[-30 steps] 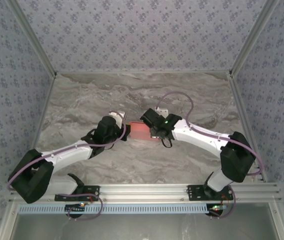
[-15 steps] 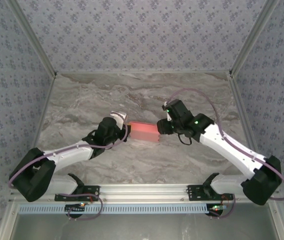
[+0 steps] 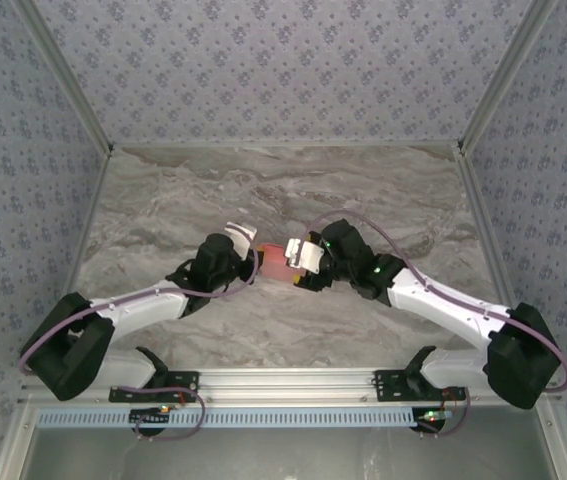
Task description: Fold the paper box
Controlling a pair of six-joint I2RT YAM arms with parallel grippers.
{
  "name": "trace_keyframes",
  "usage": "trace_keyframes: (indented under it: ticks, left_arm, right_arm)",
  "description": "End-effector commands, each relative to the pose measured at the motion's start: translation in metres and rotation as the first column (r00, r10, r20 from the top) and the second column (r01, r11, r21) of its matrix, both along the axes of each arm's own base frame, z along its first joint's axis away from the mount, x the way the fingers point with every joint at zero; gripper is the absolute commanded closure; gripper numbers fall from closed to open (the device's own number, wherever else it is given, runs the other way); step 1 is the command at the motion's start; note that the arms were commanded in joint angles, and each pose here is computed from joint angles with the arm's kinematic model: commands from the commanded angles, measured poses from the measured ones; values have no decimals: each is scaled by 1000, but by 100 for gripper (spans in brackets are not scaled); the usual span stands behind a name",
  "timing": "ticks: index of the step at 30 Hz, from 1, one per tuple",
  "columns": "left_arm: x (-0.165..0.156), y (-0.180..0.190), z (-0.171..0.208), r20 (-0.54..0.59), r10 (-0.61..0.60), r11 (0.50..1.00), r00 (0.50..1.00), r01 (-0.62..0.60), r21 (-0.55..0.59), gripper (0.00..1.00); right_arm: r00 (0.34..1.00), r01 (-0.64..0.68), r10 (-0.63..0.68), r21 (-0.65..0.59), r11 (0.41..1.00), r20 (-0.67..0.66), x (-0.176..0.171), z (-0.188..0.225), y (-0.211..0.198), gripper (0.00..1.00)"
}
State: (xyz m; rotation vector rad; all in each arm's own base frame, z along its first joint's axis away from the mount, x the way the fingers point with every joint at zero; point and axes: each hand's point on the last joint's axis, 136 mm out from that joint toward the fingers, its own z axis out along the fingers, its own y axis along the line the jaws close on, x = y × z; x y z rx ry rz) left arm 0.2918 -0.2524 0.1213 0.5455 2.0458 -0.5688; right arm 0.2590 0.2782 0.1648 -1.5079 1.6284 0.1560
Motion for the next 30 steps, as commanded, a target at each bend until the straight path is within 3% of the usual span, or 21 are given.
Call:
trace_keyframes:
  ticks: [1, 8, 12, 15, 16, 17, 19, 22, 25, 30]
  left_arm:
    - [-26, 5, -48, -145, -59, 992, 988, 74, 101, 92]
    - [-25, 2, -45, -140, -61, 994, 988, 73, 81, 89]
    - [-24, 3, -43, -130, -61, 995, 990, 70, 66, 85]
    - [-26, 2, -38, -130, -68, 996, 989, 74, 41, 81]
    - [-27, 1, -34, -129, -80, 996, 988, 84, 25, 76]
    - [-29, -1, -31, -131, -93, 995, 987, 95, 16, 60]
    - [-33, -7, -17, -133, -131, 991, 982, 131, -13, 46]
    - [-36, -4, 5, -97, -127, 990, 987, 120, -75, 36]
    - [-30, 13, 24, -88, -23, 987, 996, 9, -161, 22]
    - [-21, 33, 46, -163, 67, 963, 984, -107, -248, 3]
  right_arm:
    - [983, -91, 87, 14, 996, 159, 19, 22, 20, 21]
    - [986, -125, 131, -56, 991, 103, 18, -21, 36, 25]
    - [978, -74, 93, -105, 992, 185, 29, -37, 29, 41]
    - [963, -56, 80, -102, 993, 259, 31, -39, 23, 46]
    - [959, -52, 77, -98, 994, 272, 31, -39, 22, 48]
    - [958, -47, 74, -100, 994, 278, 31, -41, 20, 51]
    - [958, -41, 69, -107, 993, 280, 31, -45, 18, 55]
    - [955, -50, 82, -116, 992, 286, 28, -54, 16, 57]
    - [956, -66, 97, -119, 991, 277, 24, -62, 15, 58]
    - [959, -71, 99, -113, 991, 266, 19, -72, 12, 63]
